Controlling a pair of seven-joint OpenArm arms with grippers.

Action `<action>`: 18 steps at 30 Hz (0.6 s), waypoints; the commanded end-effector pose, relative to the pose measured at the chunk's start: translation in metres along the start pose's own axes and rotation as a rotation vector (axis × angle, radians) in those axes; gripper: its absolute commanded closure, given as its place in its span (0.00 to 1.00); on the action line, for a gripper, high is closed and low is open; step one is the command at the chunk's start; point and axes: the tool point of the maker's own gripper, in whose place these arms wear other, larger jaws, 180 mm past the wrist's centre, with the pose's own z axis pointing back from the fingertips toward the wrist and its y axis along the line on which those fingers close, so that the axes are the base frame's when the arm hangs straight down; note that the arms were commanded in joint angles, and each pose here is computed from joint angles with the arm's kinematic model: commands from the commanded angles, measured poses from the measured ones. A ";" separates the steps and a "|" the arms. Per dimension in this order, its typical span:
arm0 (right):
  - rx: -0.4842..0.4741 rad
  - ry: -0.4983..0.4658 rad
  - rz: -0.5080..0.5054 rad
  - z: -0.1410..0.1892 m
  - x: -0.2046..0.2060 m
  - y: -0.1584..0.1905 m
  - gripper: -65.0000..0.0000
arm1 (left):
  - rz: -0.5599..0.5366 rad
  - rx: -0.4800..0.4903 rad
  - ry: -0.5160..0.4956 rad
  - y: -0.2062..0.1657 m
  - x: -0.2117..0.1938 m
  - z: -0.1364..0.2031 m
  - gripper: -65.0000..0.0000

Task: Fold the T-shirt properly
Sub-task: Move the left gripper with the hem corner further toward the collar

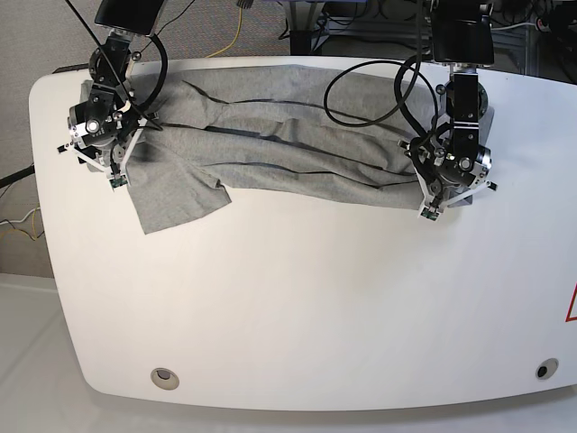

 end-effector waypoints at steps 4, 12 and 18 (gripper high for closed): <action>0.029 -0.016 0.005 0.000 0.003 0.007 0.47 | 0.000 -0.039 0.013 -0.009 -0.001 0.000 0.95; 0.029 -0.016 0.005 0.000 0.003 0.007 0.47 | 0.005 0.023 -0.115 0.010 0.034 0.029 0.95; 0.029 -0.015 0.005 0.000 0.003 0.007 0.47 | -0.023 0.132 -0.156 0.030 0.050 0.048 0.95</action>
